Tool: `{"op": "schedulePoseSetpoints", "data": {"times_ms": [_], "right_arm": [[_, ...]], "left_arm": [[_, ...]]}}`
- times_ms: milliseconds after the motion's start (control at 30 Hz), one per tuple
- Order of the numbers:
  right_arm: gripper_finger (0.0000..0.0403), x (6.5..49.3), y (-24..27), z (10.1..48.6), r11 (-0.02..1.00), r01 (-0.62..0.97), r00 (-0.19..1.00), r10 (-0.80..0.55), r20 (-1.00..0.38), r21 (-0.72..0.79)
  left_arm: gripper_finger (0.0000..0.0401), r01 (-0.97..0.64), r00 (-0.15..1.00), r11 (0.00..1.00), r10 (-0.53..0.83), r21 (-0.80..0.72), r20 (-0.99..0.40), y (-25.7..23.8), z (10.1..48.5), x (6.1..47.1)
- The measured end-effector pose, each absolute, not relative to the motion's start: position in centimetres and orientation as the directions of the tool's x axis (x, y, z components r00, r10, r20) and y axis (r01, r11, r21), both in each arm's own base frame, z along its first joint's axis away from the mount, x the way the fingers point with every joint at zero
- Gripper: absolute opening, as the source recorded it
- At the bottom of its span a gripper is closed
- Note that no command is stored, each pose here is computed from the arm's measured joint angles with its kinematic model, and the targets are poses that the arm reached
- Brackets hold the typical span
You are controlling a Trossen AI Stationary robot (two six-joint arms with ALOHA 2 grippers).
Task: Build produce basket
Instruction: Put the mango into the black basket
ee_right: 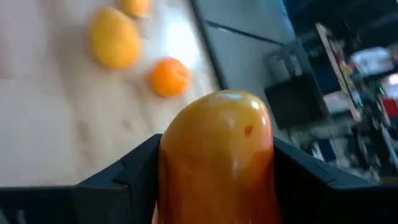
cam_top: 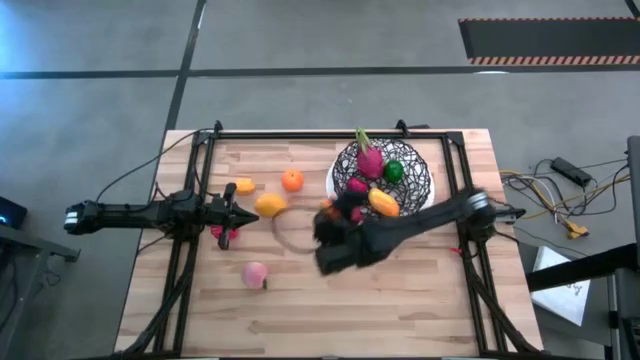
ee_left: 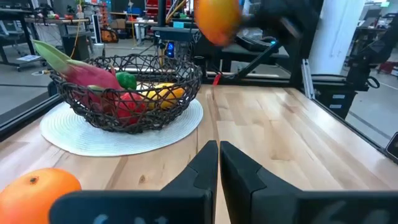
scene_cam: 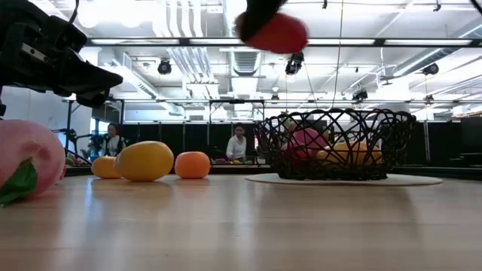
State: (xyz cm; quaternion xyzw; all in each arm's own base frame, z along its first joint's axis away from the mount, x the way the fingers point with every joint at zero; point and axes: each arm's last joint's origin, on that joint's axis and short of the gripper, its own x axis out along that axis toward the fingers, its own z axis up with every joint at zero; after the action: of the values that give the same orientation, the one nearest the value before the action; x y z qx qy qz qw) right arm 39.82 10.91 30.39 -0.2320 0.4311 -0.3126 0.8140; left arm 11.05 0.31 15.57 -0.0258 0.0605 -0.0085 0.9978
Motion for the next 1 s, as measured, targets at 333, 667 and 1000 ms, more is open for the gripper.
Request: {"op": "schedulePoseSetpoints", "data": {"times_ms": [333,667,1000], "right_arm": [[0.0229,31.3,1.5,28.2,0.716,0.496,0.298,-0.672,-0.678,-0.491],[0.0236,29.5,-1.8,22.6,0.872,0.451,0.45,-0.406,-0.796,-0.19],[0.0277,29.5,-1.7,21.0,0.909,0.41,0.433,-0.264,-0.862,-0.072]], "left_arm": [[0.0001,0.014,0.993,0.999,-0.02,-0.053,-0.12,0.3,15.6,11.0],[0.0001,0.014,0.993,0.999,-0.02,-0.052,-0.12,0.3,15.6,11.0],[0.0001,0.014,0.993,0.999,-0.02,-0.052,-0.119,0.3,15.6,11.0]]}}
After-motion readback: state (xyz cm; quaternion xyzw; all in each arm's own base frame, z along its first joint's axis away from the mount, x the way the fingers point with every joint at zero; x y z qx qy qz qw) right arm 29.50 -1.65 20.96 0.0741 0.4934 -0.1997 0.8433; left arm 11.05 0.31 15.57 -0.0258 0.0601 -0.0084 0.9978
